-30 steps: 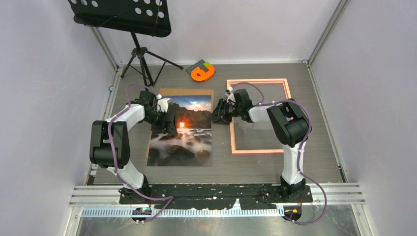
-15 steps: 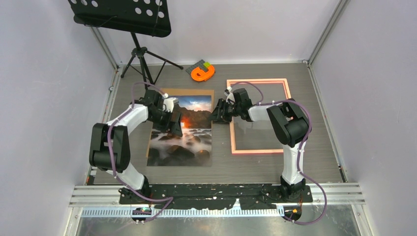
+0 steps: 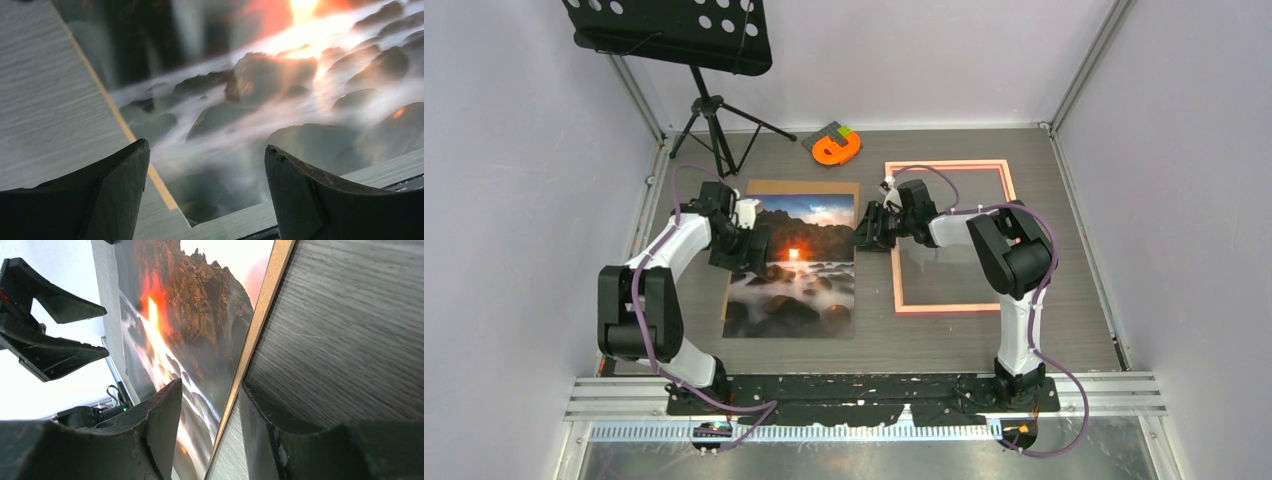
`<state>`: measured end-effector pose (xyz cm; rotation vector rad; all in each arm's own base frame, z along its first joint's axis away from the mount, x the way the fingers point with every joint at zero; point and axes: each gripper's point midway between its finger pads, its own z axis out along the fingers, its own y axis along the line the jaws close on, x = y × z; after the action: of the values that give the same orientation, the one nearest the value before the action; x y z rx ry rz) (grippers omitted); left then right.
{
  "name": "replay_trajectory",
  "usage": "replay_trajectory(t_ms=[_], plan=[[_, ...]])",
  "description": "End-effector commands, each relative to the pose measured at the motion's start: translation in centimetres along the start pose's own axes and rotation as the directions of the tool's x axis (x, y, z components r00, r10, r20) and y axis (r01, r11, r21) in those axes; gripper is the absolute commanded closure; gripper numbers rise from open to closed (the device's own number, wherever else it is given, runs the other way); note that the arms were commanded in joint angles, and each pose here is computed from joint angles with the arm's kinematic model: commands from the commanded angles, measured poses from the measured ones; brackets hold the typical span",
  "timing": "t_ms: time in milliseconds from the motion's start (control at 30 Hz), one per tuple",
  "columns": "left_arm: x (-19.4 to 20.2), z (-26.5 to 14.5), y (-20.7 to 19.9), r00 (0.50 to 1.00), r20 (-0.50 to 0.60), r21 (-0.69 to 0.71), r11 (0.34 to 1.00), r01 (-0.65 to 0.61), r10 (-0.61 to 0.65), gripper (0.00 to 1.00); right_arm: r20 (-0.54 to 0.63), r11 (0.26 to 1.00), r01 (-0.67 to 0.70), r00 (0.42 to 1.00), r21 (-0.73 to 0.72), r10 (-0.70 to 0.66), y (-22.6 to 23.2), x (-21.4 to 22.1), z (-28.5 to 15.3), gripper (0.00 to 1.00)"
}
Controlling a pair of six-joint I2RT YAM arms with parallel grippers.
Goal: Put the photo into the frame
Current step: Pick up the photo at the center of the board.
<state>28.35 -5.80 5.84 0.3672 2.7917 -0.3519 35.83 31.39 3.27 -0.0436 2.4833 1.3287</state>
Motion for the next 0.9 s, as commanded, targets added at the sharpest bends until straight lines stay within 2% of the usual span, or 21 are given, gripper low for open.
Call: replay_trajectory(t_ms=[0, 167, 400, 867], plan=[[2.2, -0.7, 1.8, 0.995, -0.089, -0.069, 0.996, 0.047, -0.053, 0.17, -0.049, 0.992, -0.027, 0.998, 0.121, 0.033, -3.4, 2.3, -0.5, 0.47], [2.8, -1.1, 2.4, 0.991, -0.130, -0.089, 0.996, 0.030, -0.042, 0.17, -0.056, 0.992, -0.032, 0.998, 0.124, 0.039, -3.7, 2.5, -0.3, 0.47], [3.3, 0.2, 2.0, 0.977, -0.207, -0.038, 0.998, 0.046, -0.053, 0.17, -0.057, 0.992, -0.027, 0.998, 0.120, 0.034, -3.5, 2.3, -0.3, 0.47], [3.5, 1.4, 1.3, 0.971, -0.229, 0.013, 0.997, 0.070, -0.066, 0.18, -0.066, 0.992, -0.035, 0.997, 0.124, 0.044, -3.9, 2.6, 0.0, 0.47]])
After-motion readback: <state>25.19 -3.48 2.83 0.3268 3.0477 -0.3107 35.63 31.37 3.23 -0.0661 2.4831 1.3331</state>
